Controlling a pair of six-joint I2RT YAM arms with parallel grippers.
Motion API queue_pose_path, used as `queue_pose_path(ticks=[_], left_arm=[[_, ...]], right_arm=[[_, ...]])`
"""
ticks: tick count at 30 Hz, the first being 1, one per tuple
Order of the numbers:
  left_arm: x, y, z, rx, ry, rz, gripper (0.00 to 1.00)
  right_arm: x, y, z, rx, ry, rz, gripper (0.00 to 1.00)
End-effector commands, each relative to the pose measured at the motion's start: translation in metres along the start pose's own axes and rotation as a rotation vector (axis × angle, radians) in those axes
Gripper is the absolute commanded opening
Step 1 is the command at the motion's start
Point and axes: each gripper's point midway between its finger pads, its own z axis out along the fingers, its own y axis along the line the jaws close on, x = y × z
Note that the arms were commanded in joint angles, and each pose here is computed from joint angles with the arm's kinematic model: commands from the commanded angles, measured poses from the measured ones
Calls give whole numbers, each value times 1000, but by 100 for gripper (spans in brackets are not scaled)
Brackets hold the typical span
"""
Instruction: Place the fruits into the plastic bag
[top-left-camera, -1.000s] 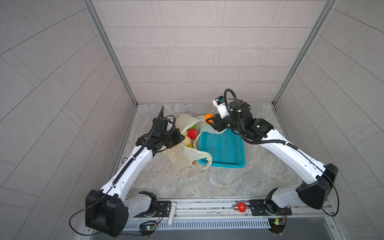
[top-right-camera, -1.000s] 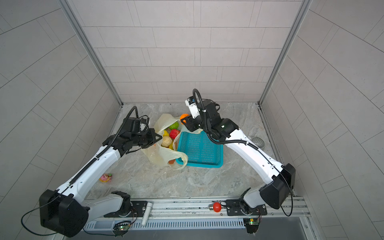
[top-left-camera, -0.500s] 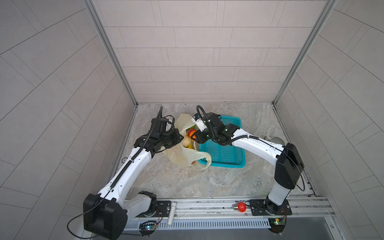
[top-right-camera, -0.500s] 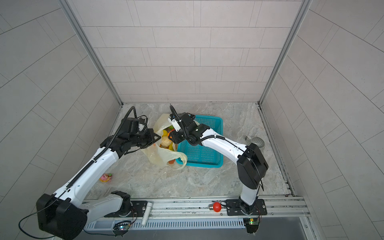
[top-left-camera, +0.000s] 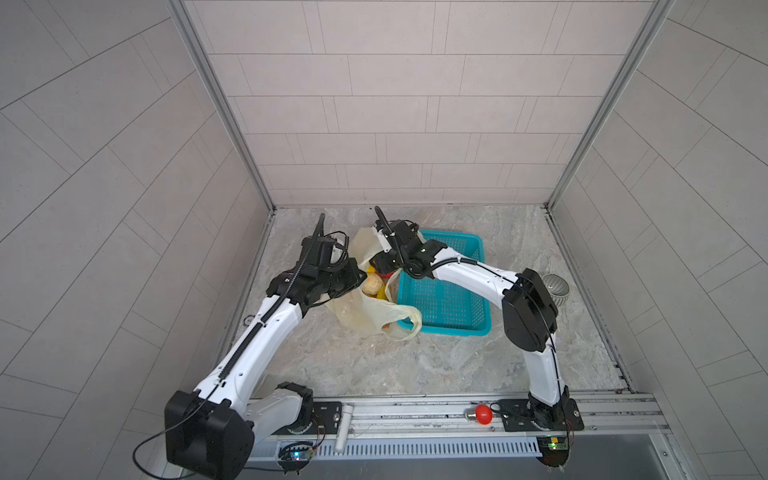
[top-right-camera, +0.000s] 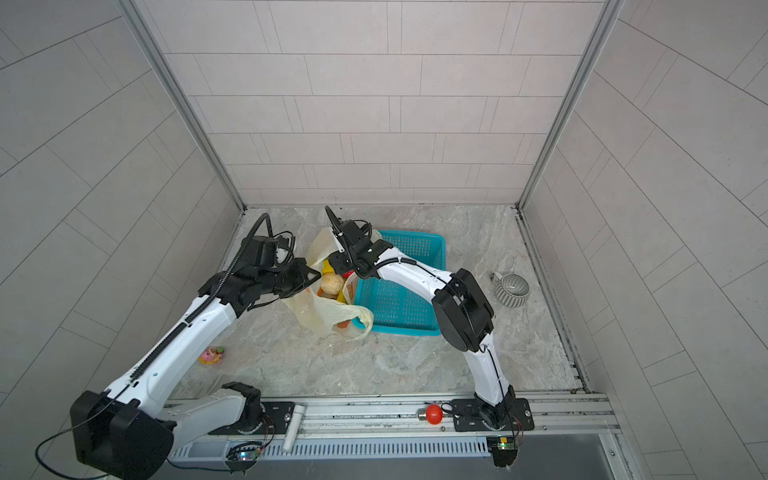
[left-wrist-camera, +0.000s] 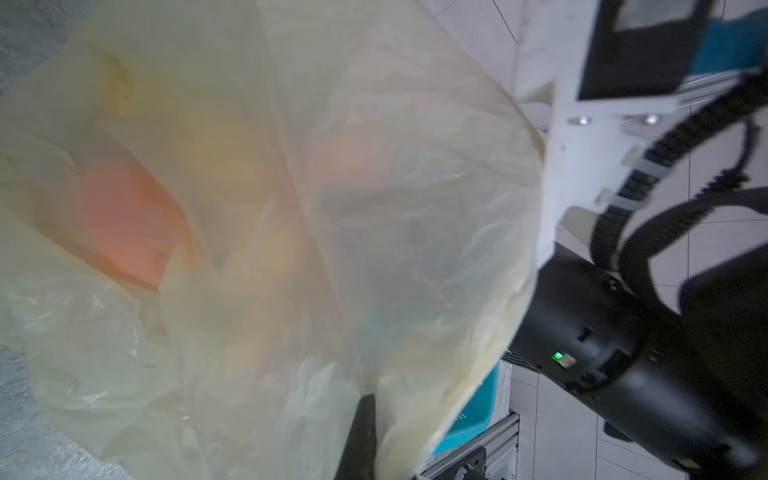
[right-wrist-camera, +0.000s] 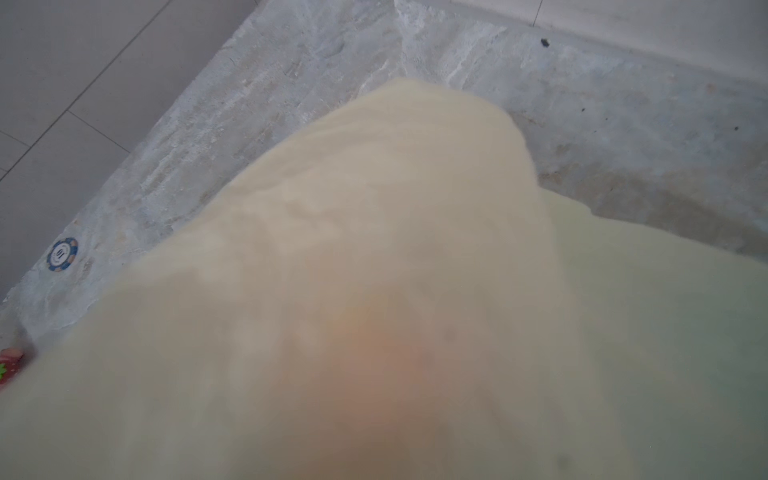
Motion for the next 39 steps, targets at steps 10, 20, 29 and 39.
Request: queue_pose_path(ticks=[10, 20, 29, 39], left_arm=[[-4, -7, 0, 11, -4, 29, 0], [-7, -4, 5, -1, -4, 18, 0], [-7, -3, 5, -12, -6, 17, 0], [-7, 0, 8, -29, 1, 13, 0]], right_arm=[[-31, -22, -40, 20, -40, 11, 78], [-19, 42, -141, -381, -90, -57, 74], [66, 48, -195, -447, 32, -181, 77], [124, 36, -208, -328, 88, -291, 83]])
